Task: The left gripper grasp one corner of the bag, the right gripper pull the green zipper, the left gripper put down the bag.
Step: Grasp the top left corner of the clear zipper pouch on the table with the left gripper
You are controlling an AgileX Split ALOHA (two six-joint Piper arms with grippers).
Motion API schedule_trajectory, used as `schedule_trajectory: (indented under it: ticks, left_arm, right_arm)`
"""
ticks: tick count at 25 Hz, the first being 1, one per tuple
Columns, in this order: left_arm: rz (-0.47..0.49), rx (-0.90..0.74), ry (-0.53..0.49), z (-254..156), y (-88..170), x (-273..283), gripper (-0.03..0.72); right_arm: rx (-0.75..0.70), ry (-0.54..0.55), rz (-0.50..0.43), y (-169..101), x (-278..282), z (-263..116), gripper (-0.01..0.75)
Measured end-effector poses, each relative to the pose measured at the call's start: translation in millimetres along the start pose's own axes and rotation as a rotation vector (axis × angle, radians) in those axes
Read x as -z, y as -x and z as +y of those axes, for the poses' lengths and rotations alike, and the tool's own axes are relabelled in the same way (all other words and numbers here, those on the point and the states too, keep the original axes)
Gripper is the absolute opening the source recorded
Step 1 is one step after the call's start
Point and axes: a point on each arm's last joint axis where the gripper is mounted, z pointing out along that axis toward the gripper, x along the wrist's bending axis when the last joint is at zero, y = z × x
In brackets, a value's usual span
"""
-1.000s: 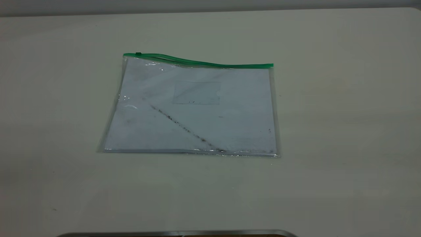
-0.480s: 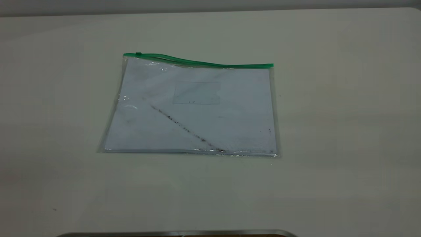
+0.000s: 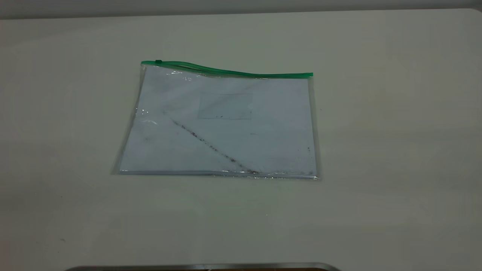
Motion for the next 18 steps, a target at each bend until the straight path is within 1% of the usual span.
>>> schedule_trajectory:
  ticks: [7,11,15,17,18]
  left_arm:
    - [0.0,0.0,0.0,0,0,0,0.588]
    - [0.0,0.0,-0.016,2,0,-2,0.588]
    - [-0.001,0.008,-0.118,11,0,-12,0.588]
    - [-0.001,0.008,-0.178,21,0,-19,0.588]
    - [-0.002,0.009,-0.188,28,0,-22,0.588]
  right_arm:
    - [-0.001,0.0,0.003,0,0,0,0.449]
    - [-0.016,0.003,0.035,-3,0,0,0.449]
    - [-0.048,0.035,0.09,-8,2,4,0.449]
    - [-0.062,0.04,0.116,-10,4,13,0.449]
    - [-0.068,0.039,0.125,-10,5,20,0.449]
